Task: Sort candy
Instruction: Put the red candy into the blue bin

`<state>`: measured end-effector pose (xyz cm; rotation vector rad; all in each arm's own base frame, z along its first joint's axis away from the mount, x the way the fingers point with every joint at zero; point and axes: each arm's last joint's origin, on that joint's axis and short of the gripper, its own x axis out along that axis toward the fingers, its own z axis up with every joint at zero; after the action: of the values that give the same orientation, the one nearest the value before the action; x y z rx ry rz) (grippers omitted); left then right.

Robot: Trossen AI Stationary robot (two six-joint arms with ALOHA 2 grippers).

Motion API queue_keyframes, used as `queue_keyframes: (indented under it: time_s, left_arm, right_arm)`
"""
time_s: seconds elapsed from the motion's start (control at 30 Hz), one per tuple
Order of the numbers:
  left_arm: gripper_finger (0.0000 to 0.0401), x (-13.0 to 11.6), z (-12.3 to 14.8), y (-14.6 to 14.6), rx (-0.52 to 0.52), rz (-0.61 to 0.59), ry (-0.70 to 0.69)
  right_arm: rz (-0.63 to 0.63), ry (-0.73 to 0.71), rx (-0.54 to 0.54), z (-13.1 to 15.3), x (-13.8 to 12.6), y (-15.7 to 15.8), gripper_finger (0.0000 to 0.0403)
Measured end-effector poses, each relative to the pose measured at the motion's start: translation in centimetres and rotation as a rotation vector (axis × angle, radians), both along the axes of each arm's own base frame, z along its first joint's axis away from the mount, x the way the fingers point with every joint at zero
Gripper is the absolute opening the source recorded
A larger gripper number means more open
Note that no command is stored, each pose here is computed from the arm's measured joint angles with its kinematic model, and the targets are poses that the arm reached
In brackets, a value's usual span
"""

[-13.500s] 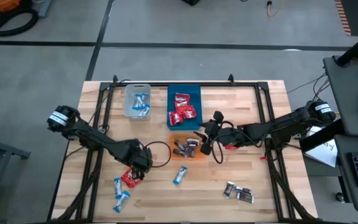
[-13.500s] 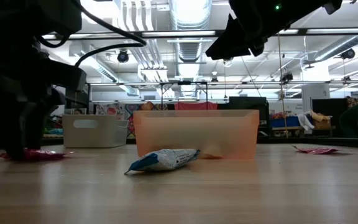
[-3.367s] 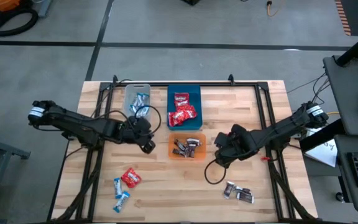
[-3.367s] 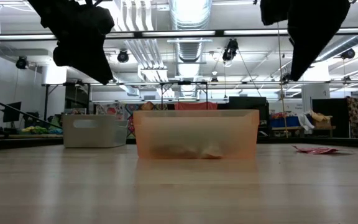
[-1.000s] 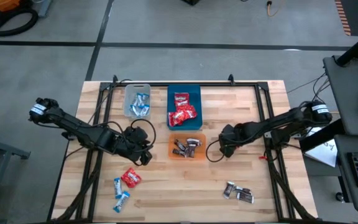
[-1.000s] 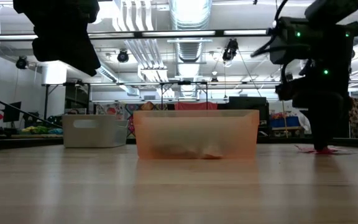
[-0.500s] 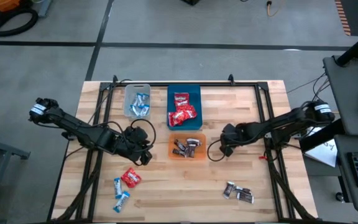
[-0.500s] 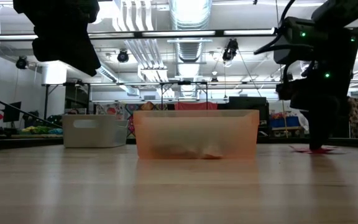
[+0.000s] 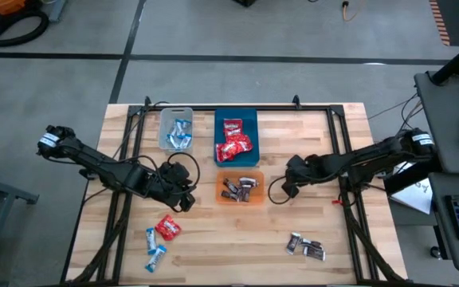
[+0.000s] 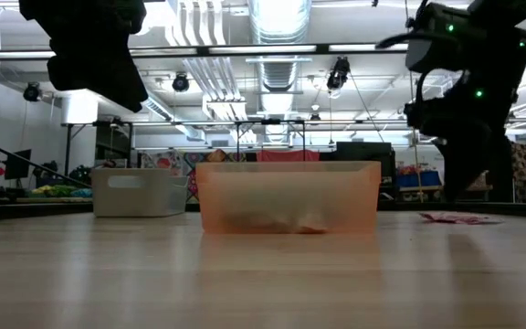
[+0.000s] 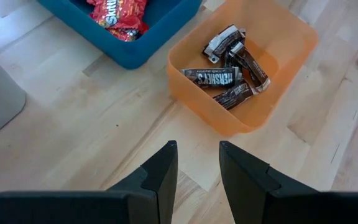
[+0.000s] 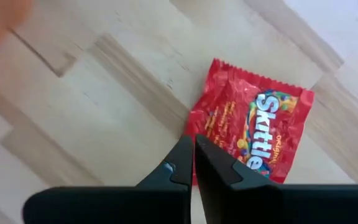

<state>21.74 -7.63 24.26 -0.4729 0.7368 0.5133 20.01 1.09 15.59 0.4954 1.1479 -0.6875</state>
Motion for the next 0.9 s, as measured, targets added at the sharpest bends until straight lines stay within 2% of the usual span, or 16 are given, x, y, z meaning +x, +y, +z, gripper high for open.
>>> queue_keyframes:
  time_s: [0.23, 0.4, 0.5, 0.73, 0.9]
  left_arm:
    - [0.0102, 0.0, 0.0, 0.0, 0.001, 0.000, 0.000]
    - [0.0102, 0.0, 0.0, 0.0, 0.002, 0.001, 0.000]
    - [0.0102, 0.0, 0.0, 0.0, 0.010, 0.006, -0.003]
    - [0.0102, 0.0, 0.0, 0.1, 0.038, -0.009, 0.002]
    - [0.0102, 0.0, 0.0, 0.1, 0.039, -0.009, 0.002]
  right_arm:
    - [0.014, -0.088, 0.000, 1.7, -0.5, -0.1, 0.0009]
    - [-0.037, -0.142, -0.002, 2.6, -0.3, -0.2, 0.0020]
    - [-0.043, -0.157, 0.007, 3.1, 0.1, -0.3, 0.0052]
    - [-0.119, -0.135, -0.040, 2.9, 0.8, -1.7, 0.0154]
    - [-0.149, -0.058, -0.047, 1.5, 1.1, -2.7, 0.0193]
